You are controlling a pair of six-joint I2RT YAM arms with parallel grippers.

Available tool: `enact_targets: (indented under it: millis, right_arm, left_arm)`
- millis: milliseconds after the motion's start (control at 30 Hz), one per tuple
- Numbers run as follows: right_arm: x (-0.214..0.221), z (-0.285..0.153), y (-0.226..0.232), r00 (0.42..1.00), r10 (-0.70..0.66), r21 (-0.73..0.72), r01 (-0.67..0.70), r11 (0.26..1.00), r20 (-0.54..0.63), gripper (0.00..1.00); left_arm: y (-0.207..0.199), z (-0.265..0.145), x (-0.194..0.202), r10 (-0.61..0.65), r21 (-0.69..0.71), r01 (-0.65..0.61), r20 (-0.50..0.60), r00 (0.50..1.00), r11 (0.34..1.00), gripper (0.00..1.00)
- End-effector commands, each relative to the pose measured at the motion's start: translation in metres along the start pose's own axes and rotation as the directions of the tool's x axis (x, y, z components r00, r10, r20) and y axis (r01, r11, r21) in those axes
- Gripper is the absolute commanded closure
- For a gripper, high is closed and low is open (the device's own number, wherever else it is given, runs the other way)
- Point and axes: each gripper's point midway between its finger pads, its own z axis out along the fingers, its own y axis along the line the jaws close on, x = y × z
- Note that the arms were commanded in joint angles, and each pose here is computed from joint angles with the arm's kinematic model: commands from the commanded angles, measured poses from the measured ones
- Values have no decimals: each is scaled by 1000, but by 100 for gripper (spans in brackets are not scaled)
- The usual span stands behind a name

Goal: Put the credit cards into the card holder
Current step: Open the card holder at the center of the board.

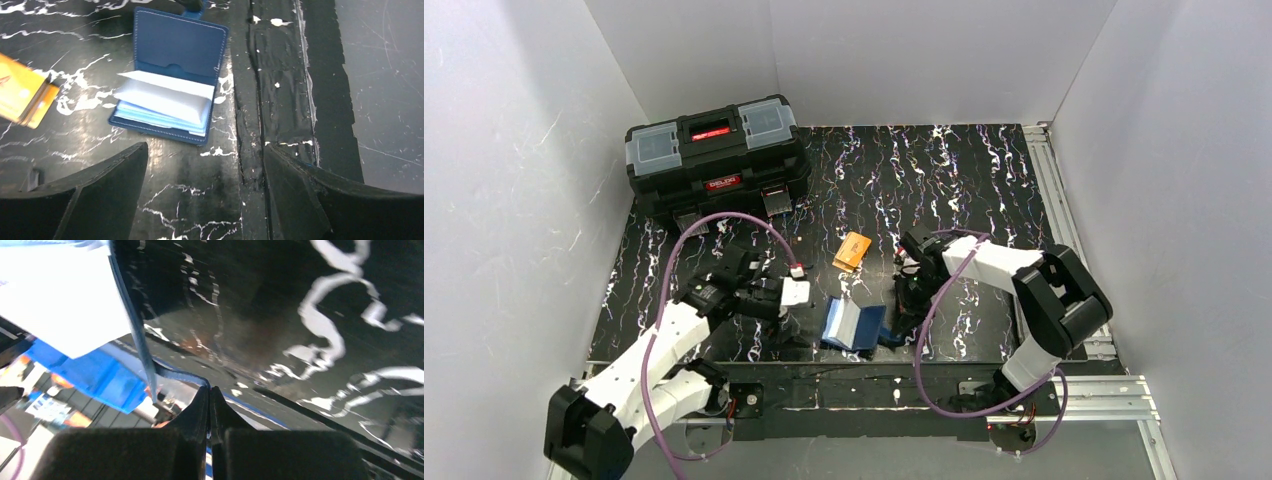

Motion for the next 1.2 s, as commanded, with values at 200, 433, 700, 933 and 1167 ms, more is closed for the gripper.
enact_targets:
  millis: [200, 433, 700, 933, 1167]
  right_arm:
    - [4, -7, -37, 994, -83, 261, 61, 963, 74, 99]
    - [-3, -6, -4, 984, -159, 253, 133, 958, 84, 99]
    - [-7, -24, 25, 966, -210, 186, 181, 966, 150, 99]
    - [-9, -46, 63, 941, -266, 108, 249, 963, 208, 99]
    - [-7, -44, 78, 935, -300, 102, 285, 953, 188, 99]
  left_arm:
    - [11, 37, 6, 59, 54, -59, -13, 998, 997, 18]
    - [23, 56, -29, 80, 54, -83, 48, 996, 995, 21]
    - [33, 74, -62, 31, 11, -32, 107, 994, 999, 24]
    - [28, 84, -71, 33, -29, -29, 132, 991, 999, 24]
    - [24, 89, -69, 75, -6, -74, 117, 990, 997, 26]
